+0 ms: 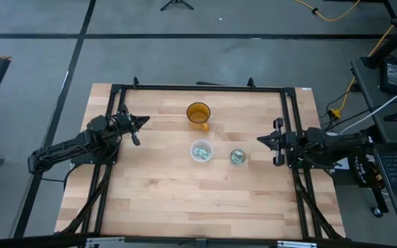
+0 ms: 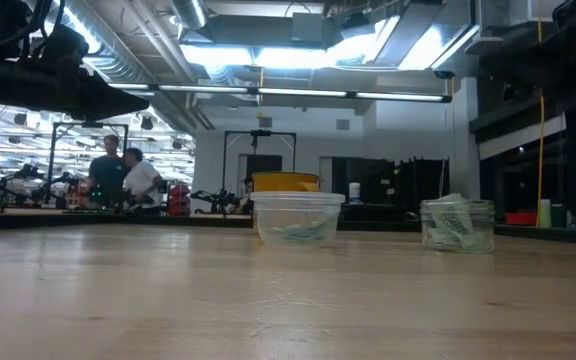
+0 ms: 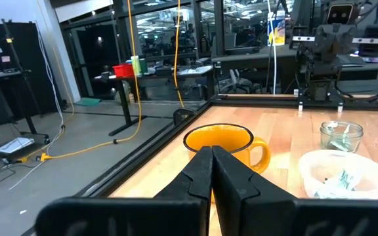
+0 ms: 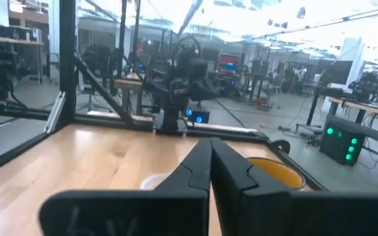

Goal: Pick and place Stevia / Truvia into bins
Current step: Return to Home Position

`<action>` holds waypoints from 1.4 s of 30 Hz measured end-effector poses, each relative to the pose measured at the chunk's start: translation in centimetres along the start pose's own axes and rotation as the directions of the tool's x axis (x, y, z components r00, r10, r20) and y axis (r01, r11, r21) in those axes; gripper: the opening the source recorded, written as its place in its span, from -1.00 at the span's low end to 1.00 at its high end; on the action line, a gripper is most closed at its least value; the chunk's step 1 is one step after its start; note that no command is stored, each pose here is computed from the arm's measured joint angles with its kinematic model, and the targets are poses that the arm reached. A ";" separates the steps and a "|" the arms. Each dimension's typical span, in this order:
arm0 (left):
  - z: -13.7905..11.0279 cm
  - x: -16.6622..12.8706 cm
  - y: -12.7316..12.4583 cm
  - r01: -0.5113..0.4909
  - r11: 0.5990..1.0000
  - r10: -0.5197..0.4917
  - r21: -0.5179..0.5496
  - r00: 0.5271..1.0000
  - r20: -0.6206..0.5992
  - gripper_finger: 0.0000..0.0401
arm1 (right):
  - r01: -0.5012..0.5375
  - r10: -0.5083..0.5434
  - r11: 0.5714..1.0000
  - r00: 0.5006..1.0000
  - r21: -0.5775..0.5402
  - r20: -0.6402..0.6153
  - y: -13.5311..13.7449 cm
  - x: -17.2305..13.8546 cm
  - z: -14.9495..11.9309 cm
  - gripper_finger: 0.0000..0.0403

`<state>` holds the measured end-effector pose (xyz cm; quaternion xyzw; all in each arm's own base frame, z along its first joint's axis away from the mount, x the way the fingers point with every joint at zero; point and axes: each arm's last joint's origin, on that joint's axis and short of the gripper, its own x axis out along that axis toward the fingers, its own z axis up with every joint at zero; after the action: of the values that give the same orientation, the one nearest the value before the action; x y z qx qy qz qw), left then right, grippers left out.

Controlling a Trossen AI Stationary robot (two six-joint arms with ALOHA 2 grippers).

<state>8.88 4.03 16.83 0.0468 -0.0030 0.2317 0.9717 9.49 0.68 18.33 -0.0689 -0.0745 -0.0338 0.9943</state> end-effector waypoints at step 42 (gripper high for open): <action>0.0 0.0 0.0 0.000 1.000 0.000 0.000 1.000 0.000 -0.97 | 0.007 0.016 0.971 0.996 0.238 -0.093 0.2 0.0 -1.2 -0.93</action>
<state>8.88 4.03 16.83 0.0468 -0.0030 0.2317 0.9717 9.65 0.72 17.10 0.0524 -0.0310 -0.0254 0.9978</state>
